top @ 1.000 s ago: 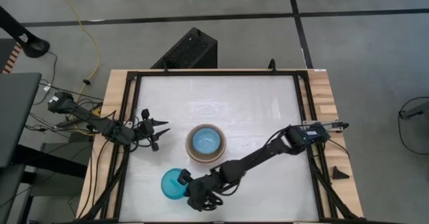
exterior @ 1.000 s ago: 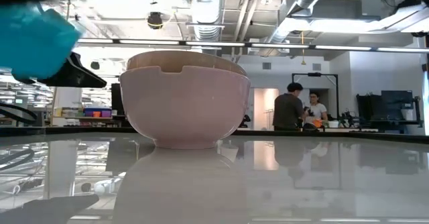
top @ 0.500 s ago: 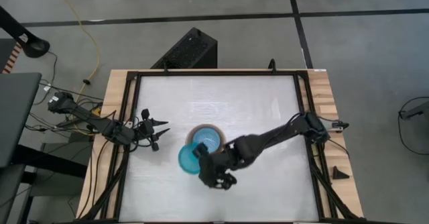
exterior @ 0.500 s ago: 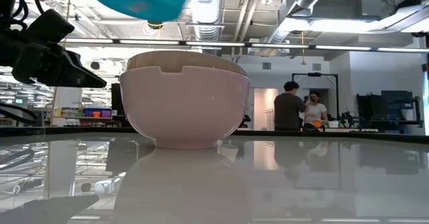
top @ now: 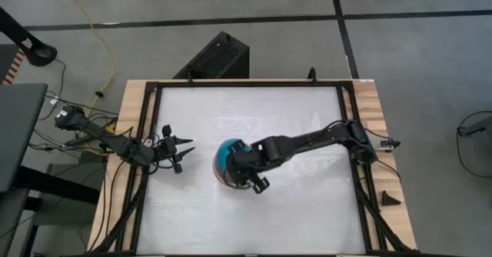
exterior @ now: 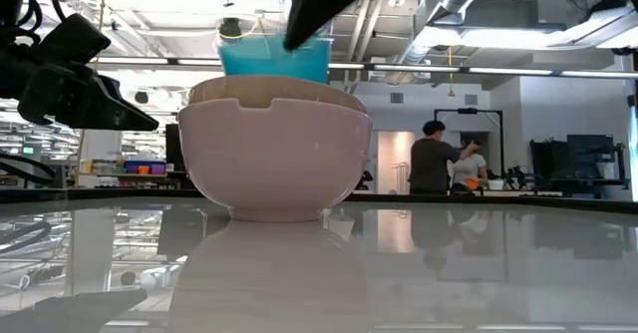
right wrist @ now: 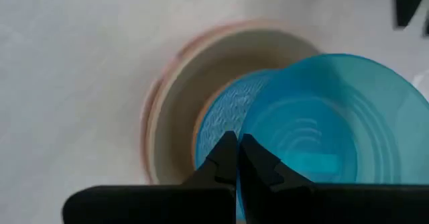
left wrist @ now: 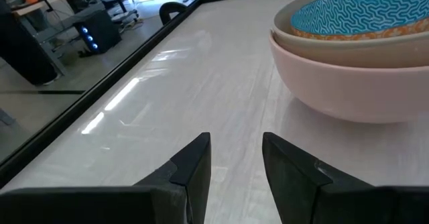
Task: Nest bowls inside each other
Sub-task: Stack the blue bowl on the blue patterned bowl
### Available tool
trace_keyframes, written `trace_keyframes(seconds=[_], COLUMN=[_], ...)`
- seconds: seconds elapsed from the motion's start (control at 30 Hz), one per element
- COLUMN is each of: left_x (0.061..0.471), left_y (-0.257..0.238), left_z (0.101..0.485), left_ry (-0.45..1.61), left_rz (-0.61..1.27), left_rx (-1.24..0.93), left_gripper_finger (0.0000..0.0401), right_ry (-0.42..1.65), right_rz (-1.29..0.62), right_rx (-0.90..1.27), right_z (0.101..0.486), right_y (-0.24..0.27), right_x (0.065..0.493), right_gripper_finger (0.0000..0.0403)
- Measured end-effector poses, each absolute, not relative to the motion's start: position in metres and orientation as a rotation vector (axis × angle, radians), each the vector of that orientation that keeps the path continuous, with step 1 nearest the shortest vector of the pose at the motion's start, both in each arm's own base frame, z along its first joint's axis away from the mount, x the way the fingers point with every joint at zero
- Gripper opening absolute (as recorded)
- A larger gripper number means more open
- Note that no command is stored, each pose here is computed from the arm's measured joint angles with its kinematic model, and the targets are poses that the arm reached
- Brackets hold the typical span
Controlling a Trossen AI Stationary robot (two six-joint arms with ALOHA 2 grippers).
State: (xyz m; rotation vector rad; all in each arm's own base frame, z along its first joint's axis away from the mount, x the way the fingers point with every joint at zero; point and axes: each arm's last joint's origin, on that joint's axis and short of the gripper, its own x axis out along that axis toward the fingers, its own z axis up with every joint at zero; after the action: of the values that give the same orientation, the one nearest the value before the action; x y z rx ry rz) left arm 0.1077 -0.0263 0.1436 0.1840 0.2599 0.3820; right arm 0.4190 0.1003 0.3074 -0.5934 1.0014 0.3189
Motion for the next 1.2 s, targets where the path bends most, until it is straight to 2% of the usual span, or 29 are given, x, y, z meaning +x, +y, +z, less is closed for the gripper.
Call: trace_keyframes(seconds=[0.3, 0.87, 1.2], left_x=[0.108, 0.108, 0.108], left_y=[-0.026, -0.026, -0.026], left_z=[0.144, 0.144, 0.144], left_ry=[0.259, 0.260, 0.260], left_rz=[0.382, 0.383, 0.382], left_rx=[0.184, 0.184, 0.184], left_gripper_finger=[0.0125, 0.0125, 0.0125], right_ry=[1.014, 1.009, 1.047], right_rz=[0.332, 0.328, 0.333], right_rx=[-0.523, -0.456, -0.427], right_z=[0.289, 0.284, 0.252], right_y=[0.083, 0.079, 0.079], right_x=[0.420, 0.425, 0.421], right_gripper_finger=[0.0025, 0.0025, 0.0025])
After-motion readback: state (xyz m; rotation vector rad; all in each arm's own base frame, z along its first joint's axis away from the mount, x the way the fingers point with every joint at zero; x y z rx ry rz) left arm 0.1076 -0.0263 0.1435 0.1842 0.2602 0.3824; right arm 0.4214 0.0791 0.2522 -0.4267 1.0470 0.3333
